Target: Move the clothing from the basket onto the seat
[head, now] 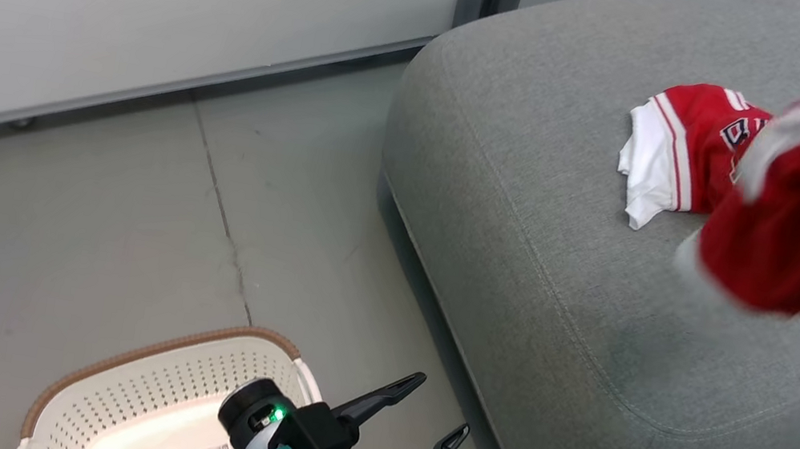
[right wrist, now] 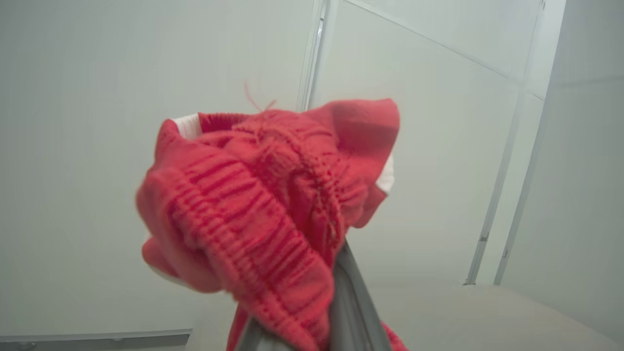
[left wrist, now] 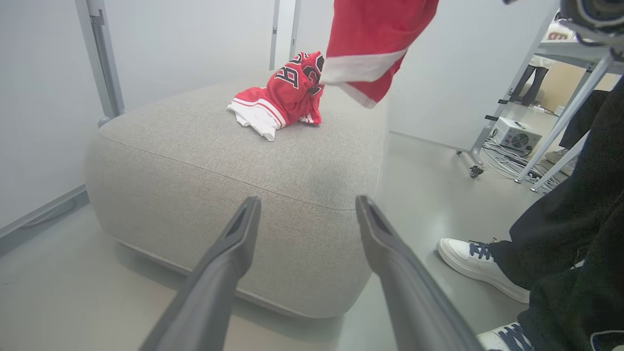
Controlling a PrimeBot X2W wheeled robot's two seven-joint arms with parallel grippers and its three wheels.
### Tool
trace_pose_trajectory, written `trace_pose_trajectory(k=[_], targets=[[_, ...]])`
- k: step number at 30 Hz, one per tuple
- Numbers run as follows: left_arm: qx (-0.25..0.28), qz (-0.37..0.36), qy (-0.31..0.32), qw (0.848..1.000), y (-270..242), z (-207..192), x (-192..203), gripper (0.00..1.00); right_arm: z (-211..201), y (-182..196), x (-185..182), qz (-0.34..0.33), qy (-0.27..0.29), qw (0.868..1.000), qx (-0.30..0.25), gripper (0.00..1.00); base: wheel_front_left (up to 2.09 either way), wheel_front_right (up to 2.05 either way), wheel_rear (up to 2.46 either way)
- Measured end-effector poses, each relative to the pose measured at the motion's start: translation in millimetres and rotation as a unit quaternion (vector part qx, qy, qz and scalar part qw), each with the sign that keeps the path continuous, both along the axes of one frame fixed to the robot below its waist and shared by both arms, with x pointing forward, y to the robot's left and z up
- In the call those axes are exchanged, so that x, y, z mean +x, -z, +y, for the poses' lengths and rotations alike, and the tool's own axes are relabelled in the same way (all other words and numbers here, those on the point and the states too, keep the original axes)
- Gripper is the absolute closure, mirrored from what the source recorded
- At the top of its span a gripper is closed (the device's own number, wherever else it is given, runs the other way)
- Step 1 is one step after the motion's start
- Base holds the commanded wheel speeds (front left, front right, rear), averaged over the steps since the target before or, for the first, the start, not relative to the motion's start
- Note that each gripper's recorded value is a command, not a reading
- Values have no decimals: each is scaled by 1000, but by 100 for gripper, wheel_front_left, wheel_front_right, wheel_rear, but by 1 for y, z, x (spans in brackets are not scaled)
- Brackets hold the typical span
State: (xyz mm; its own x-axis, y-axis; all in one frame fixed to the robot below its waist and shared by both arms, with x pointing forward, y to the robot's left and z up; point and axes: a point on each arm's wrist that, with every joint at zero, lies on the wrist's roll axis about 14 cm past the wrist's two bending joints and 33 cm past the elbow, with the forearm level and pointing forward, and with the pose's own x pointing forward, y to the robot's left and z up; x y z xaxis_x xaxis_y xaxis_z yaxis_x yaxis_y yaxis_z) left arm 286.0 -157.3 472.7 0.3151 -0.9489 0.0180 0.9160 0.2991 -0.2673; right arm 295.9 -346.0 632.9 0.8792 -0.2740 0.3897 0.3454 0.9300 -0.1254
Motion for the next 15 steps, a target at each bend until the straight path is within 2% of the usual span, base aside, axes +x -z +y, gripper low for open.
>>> trace_pose_trajectory(k=[1, 2, 5, 7, 10, 15], targets=[[1, 1, 2, 1000, 3, 0, 4, 0, -9, -27, 11, -24, 0, 999, -30, 100, 0, 0, 0], [2, 2, 3, 1000, 5, 1, 5, 0, -13, -39, 16, -33, 1, 999, -44, 100, 0, 0, 0], [9, 7, 4, 1000, 15, 5, 11, 0, -25, -64, 34, -42, 4, 996, -81, 100, 0, 0, 0], [15, 6, 8, 1000, 21, 7, 15, 0, -35, -75, 48, -51, 8, 995, -81, 100, 0, 0, 0], [17, 8, 13, 1000, 28, 9, 20, 0, -49, -87, 71, -42, 17, 993, -105, 100, 0, 0, 0], [27, 23, 13, 999, 47, 18, 26, 0, -86, -79, 108, -14, 47, 995, -82, 100, 0, 0, 0]])
